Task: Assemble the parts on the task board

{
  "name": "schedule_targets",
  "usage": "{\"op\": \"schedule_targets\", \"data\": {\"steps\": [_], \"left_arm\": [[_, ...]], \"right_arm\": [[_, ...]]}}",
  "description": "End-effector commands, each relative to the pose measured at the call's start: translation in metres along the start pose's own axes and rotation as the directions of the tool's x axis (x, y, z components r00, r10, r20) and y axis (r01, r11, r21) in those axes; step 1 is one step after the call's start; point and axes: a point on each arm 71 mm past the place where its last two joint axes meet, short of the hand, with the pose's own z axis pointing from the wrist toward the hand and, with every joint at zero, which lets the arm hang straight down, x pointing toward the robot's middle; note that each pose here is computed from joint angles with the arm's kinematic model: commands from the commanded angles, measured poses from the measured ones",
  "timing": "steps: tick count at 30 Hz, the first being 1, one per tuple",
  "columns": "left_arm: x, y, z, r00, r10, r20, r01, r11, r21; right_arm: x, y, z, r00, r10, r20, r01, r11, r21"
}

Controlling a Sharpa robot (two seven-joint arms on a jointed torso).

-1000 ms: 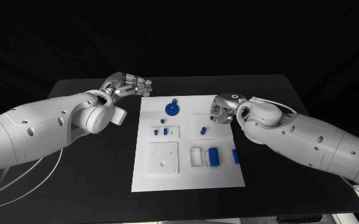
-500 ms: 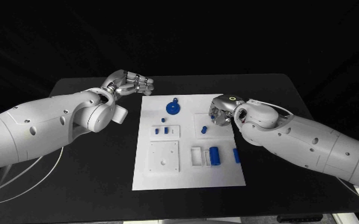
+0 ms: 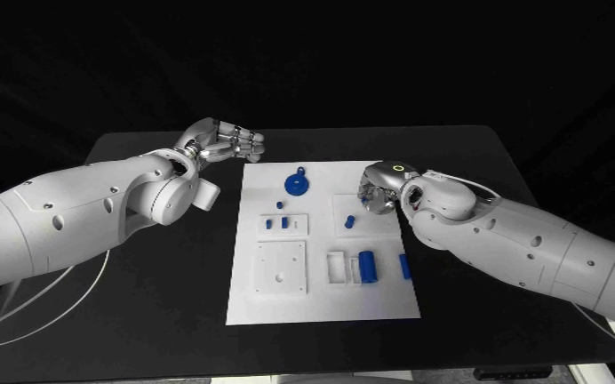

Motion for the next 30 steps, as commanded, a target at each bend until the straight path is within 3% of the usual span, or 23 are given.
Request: {"op": "schedule_targets", "data": {"steps": [1,19,30], "left_arm": [[0.0016,-0.0027,0.0009,1.0,0.002,-0.007,-0.002,1.0,0.016],[0.0016,-0.0026,0.0015,1.0,0.003,-0.007,-0.002,1.0,0.015],[-0.0068,0.0008,0.0034,1.0,0.009,0.004,-0.009,1.0,0.012]], "right_arm": [[0.006,0.004,0.0,1.0,-0.011,-0.002,0.011,1.0,-0.011],[0.003,0.005,-0.001,0.995,-0.031,0.098,0.031,1.0,0.001],[-0.004,0.005,-0.008,0.992,-0.002,0.13,0.004,1.0,-0.016]]}}
